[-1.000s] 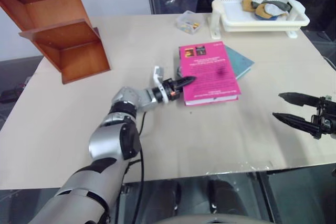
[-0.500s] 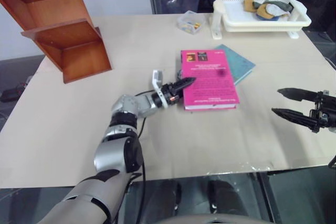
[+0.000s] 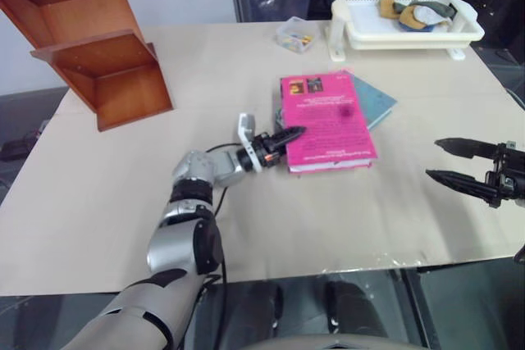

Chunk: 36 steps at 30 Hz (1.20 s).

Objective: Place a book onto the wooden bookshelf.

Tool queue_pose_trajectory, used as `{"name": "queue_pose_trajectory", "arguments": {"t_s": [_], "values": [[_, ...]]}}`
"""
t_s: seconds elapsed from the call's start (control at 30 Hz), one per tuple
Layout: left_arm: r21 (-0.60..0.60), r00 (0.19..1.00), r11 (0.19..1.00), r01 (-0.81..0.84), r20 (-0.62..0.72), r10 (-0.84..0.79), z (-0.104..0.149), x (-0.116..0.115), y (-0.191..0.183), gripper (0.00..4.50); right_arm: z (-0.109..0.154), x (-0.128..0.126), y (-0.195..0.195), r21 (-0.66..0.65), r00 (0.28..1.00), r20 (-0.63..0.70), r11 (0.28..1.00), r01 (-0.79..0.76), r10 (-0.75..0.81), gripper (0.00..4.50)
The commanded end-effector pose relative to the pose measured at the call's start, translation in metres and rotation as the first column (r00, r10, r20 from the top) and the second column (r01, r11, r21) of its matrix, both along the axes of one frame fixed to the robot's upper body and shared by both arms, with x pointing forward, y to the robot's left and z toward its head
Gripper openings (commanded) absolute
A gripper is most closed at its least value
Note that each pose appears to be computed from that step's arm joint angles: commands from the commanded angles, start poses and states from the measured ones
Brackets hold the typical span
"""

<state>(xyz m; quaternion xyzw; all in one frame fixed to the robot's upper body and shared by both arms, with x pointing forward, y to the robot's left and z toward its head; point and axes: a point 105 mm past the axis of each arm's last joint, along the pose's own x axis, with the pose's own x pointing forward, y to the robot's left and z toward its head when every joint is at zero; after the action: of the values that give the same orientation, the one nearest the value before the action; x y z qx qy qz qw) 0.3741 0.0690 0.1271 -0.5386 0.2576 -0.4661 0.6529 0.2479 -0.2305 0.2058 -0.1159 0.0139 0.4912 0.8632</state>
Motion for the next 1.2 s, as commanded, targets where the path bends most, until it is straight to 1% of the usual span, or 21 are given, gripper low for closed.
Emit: {"name": "queue_pose_trajectory", "arguments": {"t_s": [0.03,0.17,0.3,0.5,0.67,0.73,0.87,1.0,1.1,1.2], "values": [[-0.062,0.999,0.998,0.013,0.033,-0.011,0.012,-0.003,0.003,0.53,0.008,-0.001,-0.001,-0.024,0.999,0.042,1.000,-0.003,0.004,3.18],[-0.095,0.999,0.995,0.033,0.041,-0.029,0.016,-0.008,0.005,0.52,0.009,0.001,-0.001,-0.025,0.999,0.047,1.000,0.000,0.001,3.18],[-0.101,0.999,0.995,0.007,0.038,-0.003,0.014,-0.007,0.004,0.52,0.009,0.003,-0.001,-0.030,0.999,0.051,1.000,0.000,0.002,3.18],[-0.115,0.997,0.993,-0.011,0.068,0.019,0.017,-0.009,0.006,0.52,0.009,0.004,-0.001,-0.031,0.999,0.054,1.000,-0.003,0.005,3.18],[-0.090,0.996,0.995,-0.051,0.073,0.058,0.015,-0.005,0.012,0.52,0.013,0.002,0.002,0.004,0.999,0.049,1.000,-0.023,0.023,3.18],[-0.063,0.990,0.994,-0.094,0.100,0.100,0.018,0.001,0.020,0.52,0.015,0.001,0.004,0.022,0.998,0.050,0.999,-0.036,0.035,3.18],[0.005,0.971,0.989,-0.150,0.191,0.147,0.033,0.010,0.032,0.52,0.017,0.000,0.007,0.067,0.997,0.027,0.995,-0.076,0.075,3.18],[0.187,0.914,0.931,-0.314,0.326,0.243,0.041,0.027,0.050,0.52,0.023,0.009,0.002,0.138,0.993,0.041,0.984,-0.113,0.108,3.18],[0.215,0.876,0.908,-0.361,0.411,0.251,0.055,0.022,0.057,0.52,0.028,0.011,-0.003,0.188,0.988,0.019,0.970,-0.155,0.155,3.18],[0.276,0.829,0.861,-0.428,0.499,0.252,0.063,0.014,0.066,0.52,0.035,0.014,-0.005,0.242,0.981,0.016,0.952,-0.189,0.191,3.18]]}}
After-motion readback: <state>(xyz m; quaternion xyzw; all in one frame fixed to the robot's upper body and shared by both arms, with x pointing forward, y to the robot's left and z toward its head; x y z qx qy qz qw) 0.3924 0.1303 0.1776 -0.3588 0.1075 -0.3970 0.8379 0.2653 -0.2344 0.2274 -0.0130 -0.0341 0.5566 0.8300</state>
